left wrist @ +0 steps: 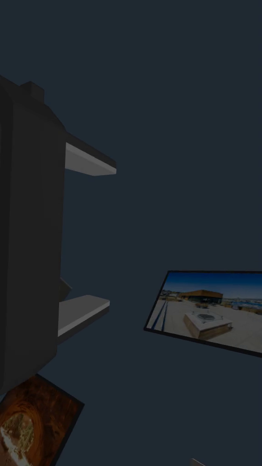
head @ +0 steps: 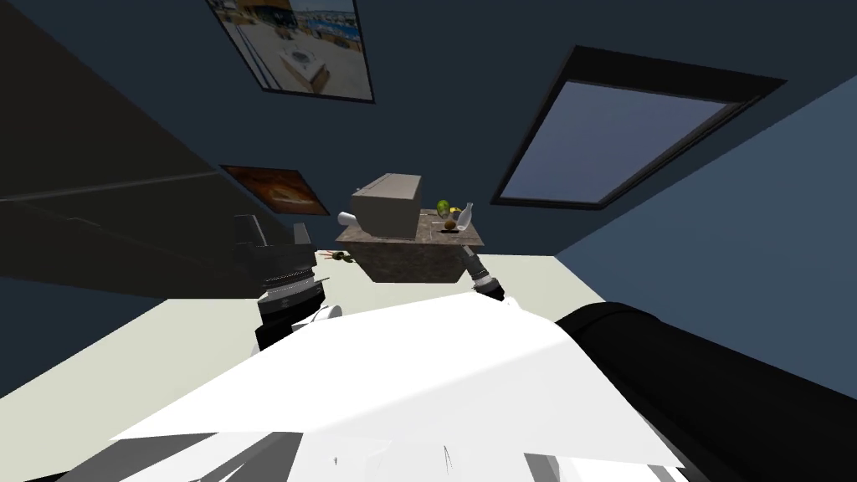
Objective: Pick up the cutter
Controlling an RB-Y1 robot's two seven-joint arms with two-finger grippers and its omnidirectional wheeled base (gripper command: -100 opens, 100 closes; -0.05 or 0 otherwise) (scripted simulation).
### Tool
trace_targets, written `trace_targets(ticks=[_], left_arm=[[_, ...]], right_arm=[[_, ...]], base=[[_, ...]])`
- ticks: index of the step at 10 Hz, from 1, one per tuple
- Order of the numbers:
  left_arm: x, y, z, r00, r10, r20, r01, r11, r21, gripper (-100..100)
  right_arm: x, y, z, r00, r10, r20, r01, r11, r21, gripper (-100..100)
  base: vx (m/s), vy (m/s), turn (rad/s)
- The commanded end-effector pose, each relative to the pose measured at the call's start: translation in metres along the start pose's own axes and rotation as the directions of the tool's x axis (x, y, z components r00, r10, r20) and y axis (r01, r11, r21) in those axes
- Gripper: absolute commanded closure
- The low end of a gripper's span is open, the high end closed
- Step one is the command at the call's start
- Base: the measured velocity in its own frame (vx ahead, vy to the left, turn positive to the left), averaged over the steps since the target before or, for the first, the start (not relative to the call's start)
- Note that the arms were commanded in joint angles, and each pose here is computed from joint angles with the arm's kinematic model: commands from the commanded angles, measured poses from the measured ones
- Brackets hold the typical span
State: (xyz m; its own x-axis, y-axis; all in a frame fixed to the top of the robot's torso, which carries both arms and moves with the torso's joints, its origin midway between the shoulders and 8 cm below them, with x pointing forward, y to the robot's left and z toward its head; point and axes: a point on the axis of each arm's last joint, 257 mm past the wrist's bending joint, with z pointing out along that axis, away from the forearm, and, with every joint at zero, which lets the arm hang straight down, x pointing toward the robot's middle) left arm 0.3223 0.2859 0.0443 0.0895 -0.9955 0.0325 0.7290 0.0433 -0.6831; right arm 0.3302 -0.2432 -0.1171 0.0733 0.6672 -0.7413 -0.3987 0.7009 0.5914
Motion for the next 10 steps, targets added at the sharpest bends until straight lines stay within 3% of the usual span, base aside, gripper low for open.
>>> trace_targets(ticks=[1, 2, 3, 4, 5, 6, 7, 8, 9, 10], left_arm=[[0.0, 0.0, 0.0, 1.0, 0.0, 0.0, 0.0, 1.0, 0.0, 0], [0.0, 0.0, 0.0, 1.0, 0.0, 0.0, 0.0, 1.0, 0.0, 0], [0.0, 0.0, 0.0, 1.0, 0.0, 0.0, 0.0, 1.0, 0.0, 0], [0.0, 0.0, 0.0, 1.0, 0.0, 0.0, 0.0, 1.0, 0.0, 0], [0.0, 0.0, 0.0, 1.0, 0.0, 0.0, 0.0, 1.0, 0.0, 0], [0.0, 0.0, 0.0, 1.0, 0.0, 0.0, 0.0, 1.0, 0.0, 0], [0.0, 0.0, 0.0, 1.0, 0.0, 0.0, 0.0, 1.0, 0.0, 0], [0.0, 0.0, 0.0, 1.0, 0.0, 0.0, 0.0, 1.0, 0.0, 0], [0.0, 0.0, 0.0, 1.0, 0.0, 0.0, 0.0, 1.0, 0.0, 0], [0.0, 0.0, 0.0, 1.0, 0.0, 0.0, 0.0, 1.0, 0.0, 0]], right_arm=[[0.017, -0.021, -0.021, 0.995, -0.052, -0.08, 0.056, 0.997, 0.053, -100], [0.029, -0.041, -0.041, 0.985, -0.084, -0.149, 0.099, 0.99, 0.099, -100], [0.033, -0.04, -0.041, 0.981, -0.103, -0.163, 0.119, 0.988, 0.094, -100], [0.044, -0.06, -0.065, 0.963, -0.13, -0.237, 0.165, 0.977, 0.136, -100], [0.046, -0.06, -0.065, 0.959, -0.142, -0.247, 0.178, 0.975, 0.131, -100], [0.056, -0.08, -0.091, 0.931, -0.164, -0.325, 0.227, 0.959, 0.167, -100], [0.058, -0.08, -0.092, 0.926, -0.175, -0.335, 0.239, 0.957, 0.162, -100], [0.065, -0.099, -0.121, 0.892, -0.187, -0.41, 0.286, 0.939, 0.193, -100], [0.067, -0.099, -0.122, 0.883, -0.201, -0.424, 0.301, 0.935, 0.185, -100], [0.073, -0.118, -0.154, 0.838, -0.211, -0.503, 0.353, 0.913, 0.206, -100]], base=[[-0.069, 0.099, 0.208], [-0.087, 0.15, 0.358], [-0.058, 0.116, 0.117], [-0.037, 0.113, 0.231], [-0.029, 0.086, 0.128], [-0.035, 0.094, 0.244], [-0.027, 0.079, 0.14], [-0.025, 0.1, 0.323], [-0.015, 0.074, 0.125], [-0.005, 0.092, 0.273]])
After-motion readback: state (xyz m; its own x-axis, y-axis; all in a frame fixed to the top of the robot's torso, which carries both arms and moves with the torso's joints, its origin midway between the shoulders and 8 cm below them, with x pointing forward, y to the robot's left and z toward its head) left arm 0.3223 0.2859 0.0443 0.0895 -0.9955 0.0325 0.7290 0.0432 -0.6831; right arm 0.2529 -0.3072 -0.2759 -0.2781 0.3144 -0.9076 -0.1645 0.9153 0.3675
